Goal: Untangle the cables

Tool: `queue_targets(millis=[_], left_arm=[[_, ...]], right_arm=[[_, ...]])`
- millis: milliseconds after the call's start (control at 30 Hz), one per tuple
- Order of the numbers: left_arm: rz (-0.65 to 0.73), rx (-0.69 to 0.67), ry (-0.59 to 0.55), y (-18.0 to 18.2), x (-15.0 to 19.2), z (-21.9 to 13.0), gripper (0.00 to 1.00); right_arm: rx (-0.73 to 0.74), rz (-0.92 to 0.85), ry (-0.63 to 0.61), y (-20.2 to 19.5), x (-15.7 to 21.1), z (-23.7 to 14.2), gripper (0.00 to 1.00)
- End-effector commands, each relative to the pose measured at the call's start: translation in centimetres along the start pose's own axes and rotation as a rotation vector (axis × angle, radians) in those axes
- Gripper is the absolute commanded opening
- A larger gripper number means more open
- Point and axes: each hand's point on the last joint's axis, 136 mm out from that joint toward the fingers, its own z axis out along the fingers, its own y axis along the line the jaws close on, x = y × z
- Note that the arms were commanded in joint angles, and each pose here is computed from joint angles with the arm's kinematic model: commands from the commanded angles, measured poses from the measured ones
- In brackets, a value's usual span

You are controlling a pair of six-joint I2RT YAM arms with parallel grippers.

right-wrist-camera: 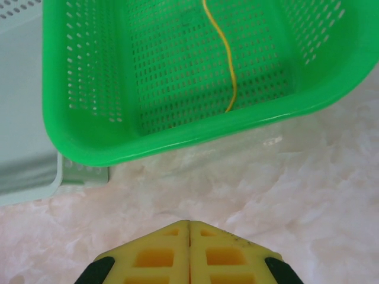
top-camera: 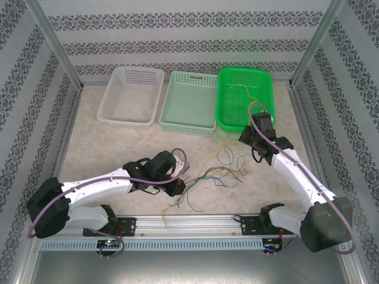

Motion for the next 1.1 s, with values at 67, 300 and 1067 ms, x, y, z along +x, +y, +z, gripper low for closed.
queue_targets(millis=[67, 300, 1067], left_arm=[[-0.064, -0.195, -0.265, 6.3, -6.2, -6.8, 0.0], [-0.08, -0.236, -0.428, 8.6, -11.8, -10.4, 0.0], [-0.076, -0.032, -0.46, 7.1, -16.3, -8.4, 0.0]], right_arm=[[0.092, 0.021, -0.027, -3.3, 0.4, -0.3, 0.0], [0.177, 0.01, -0.022, -6.0, 1.6, -0.2, 0.0], [-0.356, -0.568, -0.08, 10.6, 4.8, -7.5, 0.83]])
